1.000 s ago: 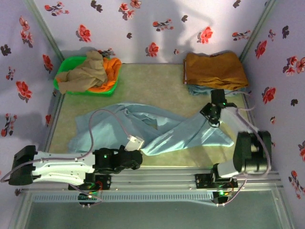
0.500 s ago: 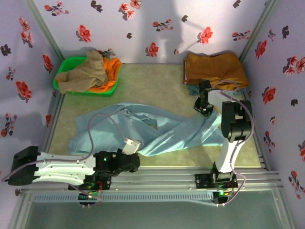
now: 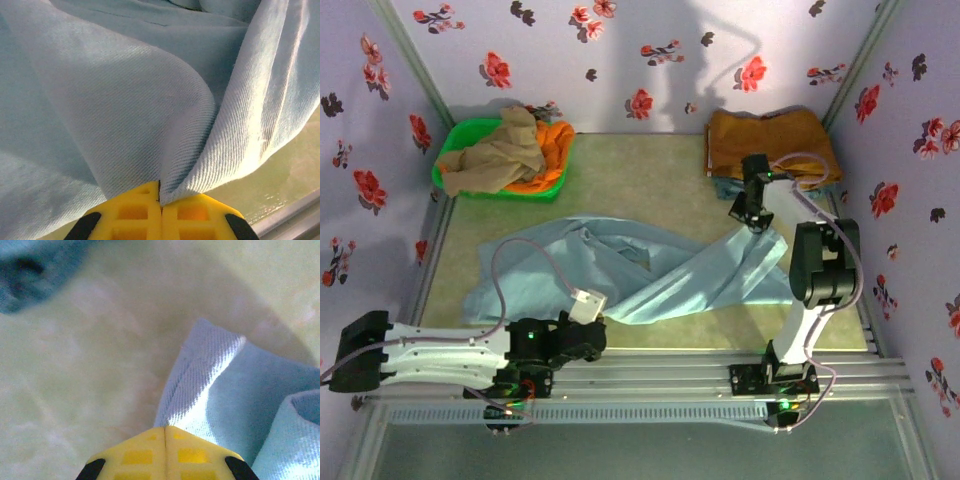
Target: Fold and stack the trousers
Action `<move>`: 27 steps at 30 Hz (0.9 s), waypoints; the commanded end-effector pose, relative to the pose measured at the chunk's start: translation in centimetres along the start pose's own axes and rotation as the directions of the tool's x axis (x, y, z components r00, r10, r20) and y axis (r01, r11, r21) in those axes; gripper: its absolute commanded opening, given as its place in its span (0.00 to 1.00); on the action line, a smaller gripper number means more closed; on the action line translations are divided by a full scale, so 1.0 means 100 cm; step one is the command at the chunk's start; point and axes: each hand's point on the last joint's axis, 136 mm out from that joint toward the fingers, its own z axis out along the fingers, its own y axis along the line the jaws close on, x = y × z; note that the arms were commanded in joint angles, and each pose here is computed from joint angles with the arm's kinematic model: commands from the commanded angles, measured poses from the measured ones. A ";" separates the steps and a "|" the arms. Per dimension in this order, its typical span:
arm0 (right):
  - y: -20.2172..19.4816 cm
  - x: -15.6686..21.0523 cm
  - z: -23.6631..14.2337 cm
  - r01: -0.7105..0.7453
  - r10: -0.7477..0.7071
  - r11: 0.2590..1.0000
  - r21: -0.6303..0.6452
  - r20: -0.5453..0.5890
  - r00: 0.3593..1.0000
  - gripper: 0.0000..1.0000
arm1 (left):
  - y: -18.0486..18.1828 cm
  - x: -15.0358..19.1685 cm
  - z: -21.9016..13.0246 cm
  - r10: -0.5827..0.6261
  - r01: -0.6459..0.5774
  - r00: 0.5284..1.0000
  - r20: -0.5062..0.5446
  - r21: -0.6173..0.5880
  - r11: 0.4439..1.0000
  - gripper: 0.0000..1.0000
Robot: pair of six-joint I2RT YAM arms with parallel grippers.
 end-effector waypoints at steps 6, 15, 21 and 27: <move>0.072 -0.124 -0.141 0.025 0.027 0.981 -0.194 0.260 0.965 0.00 | 0.025 -0.099 -0.023 -0.058 0.074 0.984 0.169 -0.088 0.993 0.00; -0.061 -0.067 -0.217 -0.173 0.265 0.952 -0.254 0.397 0.878 0.00 | -0.026 -0.103 -0.022 0.006 -0.014 0.983 0.183 0.047 0.999 0.00; -0.165 0.023 -0.199 -0.368 0.415 0.910 -0.191 0.415 0.810 0.00 | -0.094 -0.051 -0.009 0.104 -0.122 0.988 0.117 0.155 0.980 0.00; -0.177 0.067 -0.199 -0.403 0.463 0.886 -0.229 0.419 0.781 0.69 | -0.112 -0.008 -0.028 0.178 -0.189 0.982 0.069 0.230 0.955 0.09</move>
